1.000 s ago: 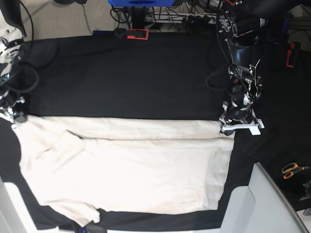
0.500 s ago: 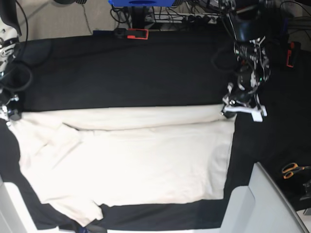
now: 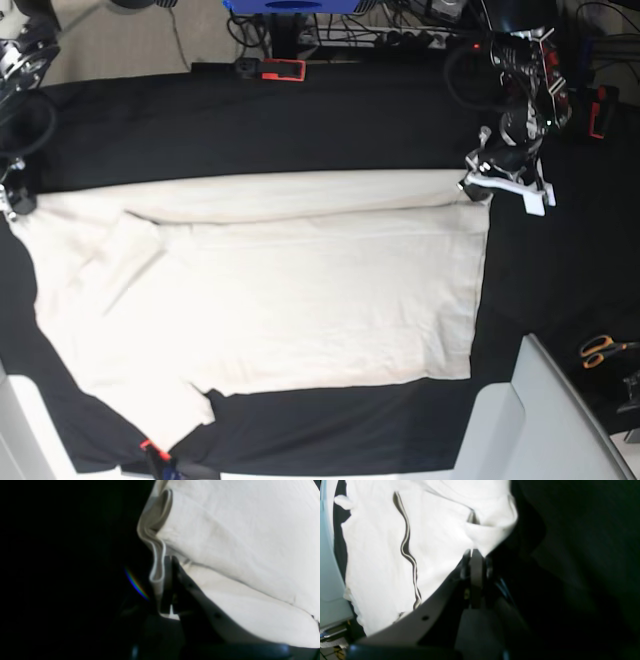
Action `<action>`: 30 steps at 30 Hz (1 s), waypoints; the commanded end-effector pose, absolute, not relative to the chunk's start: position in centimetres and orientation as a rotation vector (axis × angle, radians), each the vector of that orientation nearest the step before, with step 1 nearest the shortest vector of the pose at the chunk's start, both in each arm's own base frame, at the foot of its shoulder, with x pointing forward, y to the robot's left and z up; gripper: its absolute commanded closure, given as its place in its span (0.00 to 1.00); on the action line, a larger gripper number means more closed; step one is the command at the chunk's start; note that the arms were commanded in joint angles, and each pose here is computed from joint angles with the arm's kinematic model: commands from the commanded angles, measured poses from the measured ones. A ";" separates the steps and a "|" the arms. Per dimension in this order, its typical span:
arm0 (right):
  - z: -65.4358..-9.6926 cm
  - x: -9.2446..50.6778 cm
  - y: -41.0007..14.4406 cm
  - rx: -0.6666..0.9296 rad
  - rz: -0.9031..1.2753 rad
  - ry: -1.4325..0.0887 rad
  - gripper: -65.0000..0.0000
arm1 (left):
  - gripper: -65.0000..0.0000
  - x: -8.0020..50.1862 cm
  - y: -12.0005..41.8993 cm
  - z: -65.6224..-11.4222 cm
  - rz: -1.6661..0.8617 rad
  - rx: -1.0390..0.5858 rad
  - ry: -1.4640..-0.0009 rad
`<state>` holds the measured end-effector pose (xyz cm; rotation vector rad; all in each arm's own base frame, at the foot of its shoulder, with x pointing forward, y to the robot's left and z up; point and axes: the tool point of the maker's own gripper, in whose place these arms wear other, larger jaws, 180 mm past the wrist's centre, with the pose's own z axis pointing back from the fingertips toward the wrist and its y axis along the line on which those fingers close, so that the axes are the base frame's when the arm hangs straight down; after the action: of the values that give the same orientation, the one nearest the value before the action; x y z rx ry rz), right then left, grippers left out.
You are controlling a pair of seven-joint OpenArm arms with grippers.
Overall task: Fold the T-shirt properly
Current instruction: 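Drag the folded shirt with both grippers away from the hem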
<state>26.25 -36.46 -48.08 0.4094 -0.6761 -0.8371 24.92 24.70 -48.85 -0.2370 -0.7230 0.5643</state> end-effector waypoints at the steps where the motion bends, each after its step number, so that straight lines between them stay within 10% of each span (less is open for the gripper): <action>1: -45.7 26.8 -39.3 0.364 -0.833 -0.765 1.00 | 1.00 24.8 25.6 -48.5 0.553 -0.202 -0.728; 30: -48.0 15.5 -37.4 0.293 -0.766 -0.595 1.00 | 1.00 17.2 26.1 -48.7 0.511 -0.133 -0.657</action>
<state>14.89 -35.42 -49.44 0.3277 -0.5411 -0.7811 17.62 25.09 -48.86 -0.1689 -0.6603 0.5158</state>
